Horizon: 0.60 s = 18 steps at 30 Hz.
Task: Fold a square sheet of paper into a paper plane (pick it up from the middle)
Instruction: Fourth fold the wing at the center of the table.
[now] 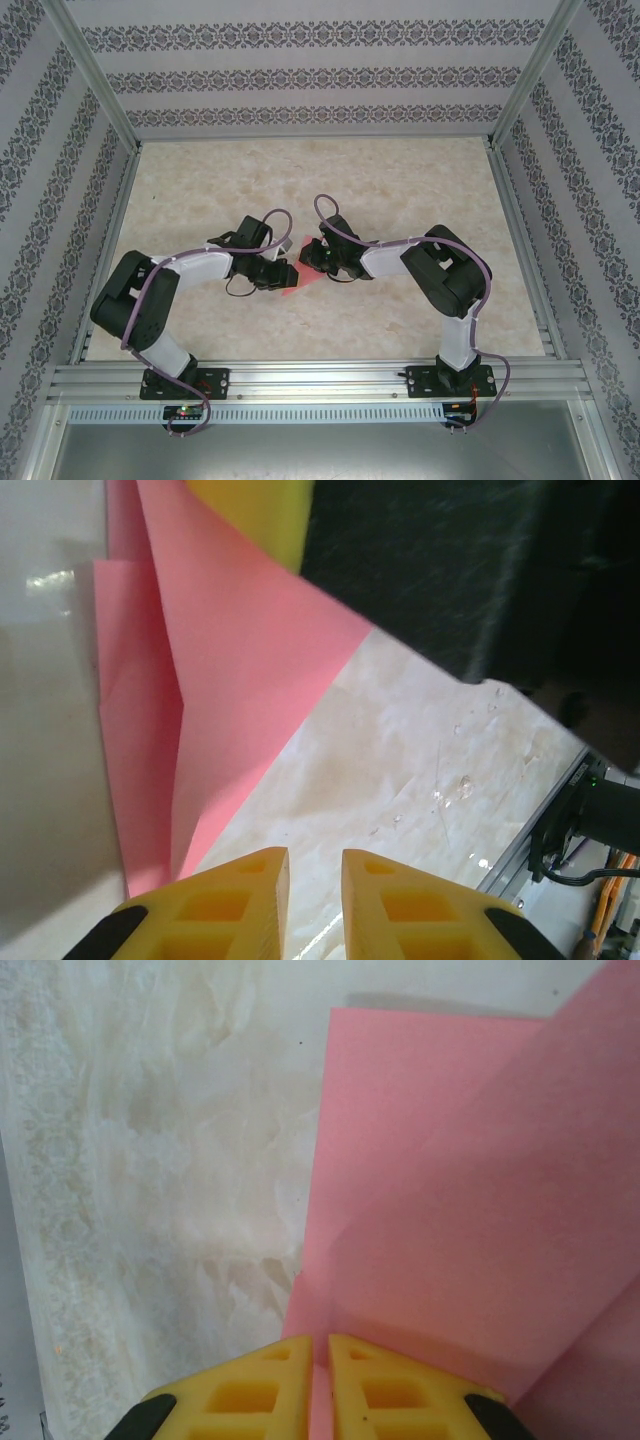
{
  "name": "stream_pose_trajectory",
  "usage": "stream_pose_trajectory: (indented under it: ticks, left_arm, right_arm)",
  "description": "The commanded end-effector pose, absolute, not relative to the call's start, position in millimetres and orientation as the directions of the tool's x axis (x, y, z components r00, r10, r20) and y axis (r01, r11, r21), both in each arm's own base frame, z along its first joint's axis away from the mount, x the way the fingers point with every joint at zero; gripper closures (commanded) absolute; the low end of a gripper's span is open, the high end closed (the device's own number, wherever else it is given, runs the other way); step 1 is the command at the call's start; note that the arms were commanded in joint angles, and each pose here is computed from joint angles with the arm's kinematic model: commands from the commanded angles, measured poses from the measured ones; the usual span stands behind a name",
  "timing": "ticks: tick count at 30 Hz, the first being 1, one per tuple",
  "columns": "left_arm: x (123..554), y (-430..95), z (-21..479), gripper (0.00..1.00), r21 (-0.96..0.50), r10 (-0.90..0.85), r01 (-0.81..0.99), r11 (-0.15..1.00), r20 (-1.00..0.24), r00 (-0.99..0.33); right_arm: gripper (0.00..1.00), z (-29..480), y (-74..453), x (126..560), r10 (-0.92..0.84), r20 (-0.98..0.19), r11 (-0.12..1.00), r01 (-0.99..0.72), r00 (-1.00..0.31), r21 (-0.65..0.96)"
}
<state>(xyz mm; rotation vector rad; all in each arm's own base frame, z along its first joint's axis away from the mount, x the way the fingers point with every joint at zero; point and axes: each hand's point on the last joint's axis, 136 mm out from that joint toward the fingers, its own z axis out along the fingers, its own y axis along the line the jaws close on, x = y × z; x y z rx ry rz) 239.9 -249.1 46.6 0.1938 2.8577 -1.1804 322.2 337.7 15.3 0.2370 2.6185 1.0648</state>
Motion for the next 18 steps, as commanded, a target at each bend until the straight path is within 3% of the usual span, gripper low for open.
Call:
stream_pose_trajectory:
  ticks: [1, 9, 18]
  left_arm:
    - [233, -255, 42, 0.77, -0.717, 0.142, 0.147, 0.681, -0.068, -0.988]
    - [234, -238, 20, 0.81, -0.625, 0.117, 0.122, 0.771, -0.050, -0.992]
    - [234, -232, 11, 0.83, -0.600, 0.105, 0.115, 0.792, -0.052, -0.993]
  right_arm:
    - [0.86, -46, 304, 296, 0.261, -0.134, 0.829, 0.150, -0.956, 0.539]
    - [0.86, -47, 304, 295, 0.258, -0.132, 0.831, 0.150, -0.957, 0.536]
    - [0.86, -48, 304, 295, 0.253, -0.128, 0.833, 0.148, -0.959, 0.534]
